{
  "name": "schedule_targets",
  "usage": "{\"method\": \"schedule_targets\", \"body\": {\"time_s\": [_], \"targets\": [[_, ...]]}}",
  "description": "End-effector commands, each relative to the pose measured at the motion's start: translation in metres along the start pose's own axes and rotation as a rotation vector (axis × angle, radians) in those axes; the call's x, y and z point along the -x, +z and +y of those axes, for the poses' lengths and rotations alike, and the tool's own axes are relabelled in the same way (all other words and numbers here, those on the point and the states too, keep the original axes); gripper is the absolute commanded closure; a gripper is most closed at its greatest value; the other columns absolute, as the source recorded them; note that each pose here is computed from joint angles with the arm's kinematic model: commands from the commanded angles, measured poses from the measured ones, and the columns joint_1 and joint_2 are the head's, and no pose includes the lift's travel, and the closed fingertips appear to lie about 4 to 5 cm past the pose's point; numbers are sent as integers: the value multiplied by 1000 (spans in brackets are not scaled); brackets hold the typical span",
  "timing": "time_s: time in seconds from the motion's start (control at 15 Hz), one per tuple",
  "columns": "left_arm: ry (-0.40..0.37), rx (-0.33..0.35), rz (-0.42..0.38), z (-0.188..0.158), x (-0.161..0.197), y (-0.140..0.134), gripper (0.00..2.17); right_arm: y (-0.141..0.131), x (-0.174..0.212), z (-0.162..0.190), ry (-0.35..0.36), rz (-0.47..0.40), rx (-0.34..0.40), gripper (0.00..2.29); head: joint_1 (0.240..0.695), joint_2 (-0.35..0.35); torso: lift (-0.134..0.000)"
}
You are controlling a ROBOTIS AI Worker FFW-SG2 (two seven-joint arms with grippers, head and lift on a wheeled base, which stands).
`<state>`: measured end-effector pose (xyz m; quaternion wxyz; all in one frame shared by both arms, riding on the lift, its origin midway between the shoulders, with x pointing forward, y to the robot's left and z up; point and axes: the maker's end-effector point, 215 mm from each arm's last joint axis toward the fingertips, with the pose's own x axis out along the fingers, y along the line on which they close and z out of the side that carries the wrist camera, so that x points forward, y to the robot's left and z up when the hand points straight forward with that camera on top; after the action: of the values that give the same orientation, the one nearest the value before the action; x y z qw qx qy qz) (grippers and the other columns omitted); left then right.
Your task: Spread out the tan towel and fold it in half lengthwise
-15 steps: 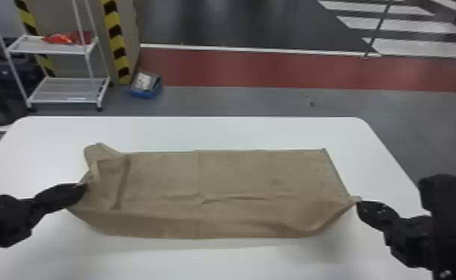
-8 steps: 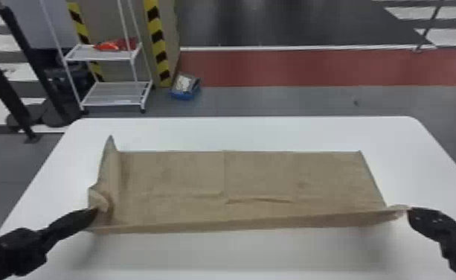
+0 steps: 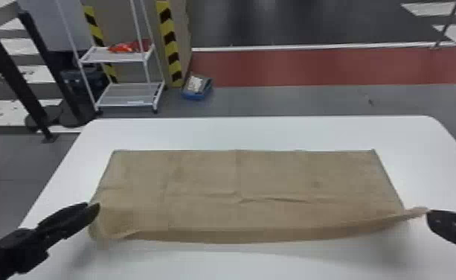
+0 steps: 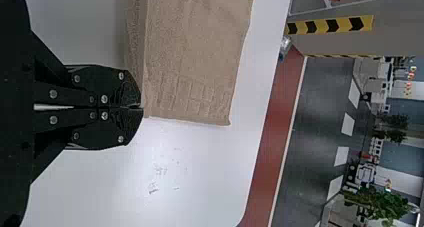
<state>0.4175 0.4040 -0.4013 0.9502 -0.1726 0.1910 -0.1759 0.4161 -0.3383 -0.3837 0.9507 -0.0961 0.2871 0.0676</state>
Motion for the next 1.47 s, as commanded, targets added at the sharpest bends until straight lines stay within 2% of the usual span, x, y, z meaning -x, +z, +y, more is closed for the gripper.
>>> {"method": "schedule_targets", "body": {"time_s": [0.0,0.07,0.13,0.2,0.27,0.4,0.53,0.67,0.73,0.8,0.87,0.93,1.07,1.2,1.33,1.4], "targets": [[-2,-5,11,0,-1,-3,451,0,0,0,1,0,1,1656,695,88,-123],[2,-8,15,2,-1,-4,444,1,-1,1,2,-2,0,1656,695,89,-123],[4,-13,18,6,0,-2,333,2,-1,1,2,-4,2,1656,695,89,-123],[13,-60,38,12,2,2,137,2,0,1,0,-4,1,1656,695,89,-123],[-5,-144,58,15,3,10,107,-1,0,1,1,2,-1,1656,695,91,-123],[-51,-389,72,23,21,42,83,-3,0,2,3,6,1,1656,695,97,-123],[-173,-593,134,8,36,60,83,-2,0,2,4,5,0,1656,695,116,-123],[-317,-826,243,-15,42,59,157,1,-2,5,9,0,-1,1656,695,131,-123],[-368,-906,291,-21,43,52,211,1,-2,6,11,-1,0,1656,695,129,-123],[-422,-988,366,-26,43,36,215,0,-3,6,11,2,0,1656,695,124,-123],[-480,-1100,434,-31,44,15,215,-2,-2,6,12,5,0,1656,695,118,-123],[-514,-1164,491,-31,45,-1,218,-2,-2,6,12,5,0,1656,695,112,-123],[-564,-1254,572,-30,50,-27,272,-2,-3,6,12,7,0,1656,695,94,-123],[-585,-1307,654,-22,50,-50,272,-2,-3,6,13,8,-1,1656,695,87,-123],[-596,-1326,666,-21,51,-53,350,-1,-4,6,13,6,-1,1656,695,88,-123],[-588,-1340,648,-22,48,-49,404,-1,-4,6,13,6,-1,1656,695,89,-123]]}}
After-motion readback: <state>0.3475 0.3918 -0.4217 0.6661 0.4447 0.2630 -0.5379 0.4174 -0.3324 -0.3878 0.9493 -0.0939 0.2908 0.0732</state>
